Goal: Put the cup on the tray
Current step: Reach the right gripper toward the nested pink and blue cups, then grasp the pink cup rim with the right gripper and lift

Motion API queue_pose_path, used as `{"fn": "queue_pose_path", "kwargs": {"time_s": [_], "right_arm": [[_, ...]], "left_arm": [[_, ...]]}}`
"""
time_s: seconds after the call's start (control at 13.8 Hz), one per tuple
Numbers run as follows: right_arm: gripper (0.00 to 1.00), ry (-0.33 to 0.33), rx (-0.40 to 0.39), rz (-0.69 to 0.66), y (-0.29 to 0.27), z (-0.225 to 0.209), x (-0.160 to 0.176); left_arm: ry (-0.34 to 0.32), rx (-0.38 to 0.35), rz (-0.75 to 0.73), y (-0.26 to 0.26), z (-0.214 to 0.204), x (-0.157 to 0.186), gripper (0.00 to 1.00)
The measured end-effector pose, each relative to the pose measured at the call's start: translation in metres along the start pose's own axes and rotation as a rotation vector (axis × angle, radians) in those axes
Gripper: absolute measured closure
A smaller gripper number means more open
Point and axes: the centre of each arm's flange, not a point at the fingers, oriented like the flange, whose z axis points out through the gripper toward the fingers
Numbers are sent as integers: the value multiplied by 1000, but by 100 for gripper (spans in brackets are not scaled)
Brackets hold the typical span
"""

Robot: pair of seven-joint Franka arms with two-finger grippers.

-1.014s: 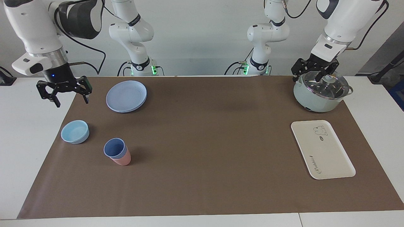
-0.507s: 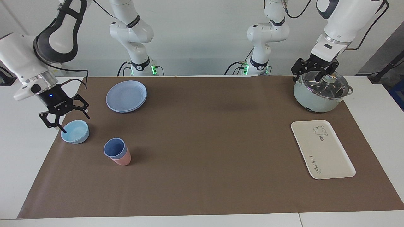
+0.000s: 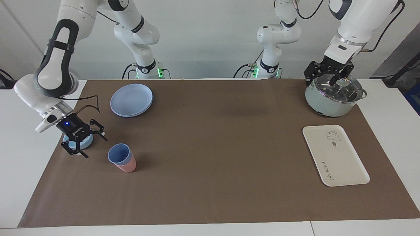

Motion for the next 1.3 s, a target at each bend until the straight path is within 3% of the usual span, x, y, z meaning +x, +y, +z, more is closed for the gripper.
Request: {"fn": "queue_pose_path", "kwargs": {"time_s": [0.22,0.36,0.58,1.3], "right_arm": [[0,135,-8,-49,-2,33,-28],[0,156,5,-56,-5,55,-39],[0,171,16,-62,-19,78,-31],[0,219,-20,-27,-54,117,-39]], "left_arm": [[13,0,1,1,-1,1,0],[32,0,7,3,-5,3,0],[58,0,9,3,-16,5,0],[8,-5,25,9,2,28,0]]}}
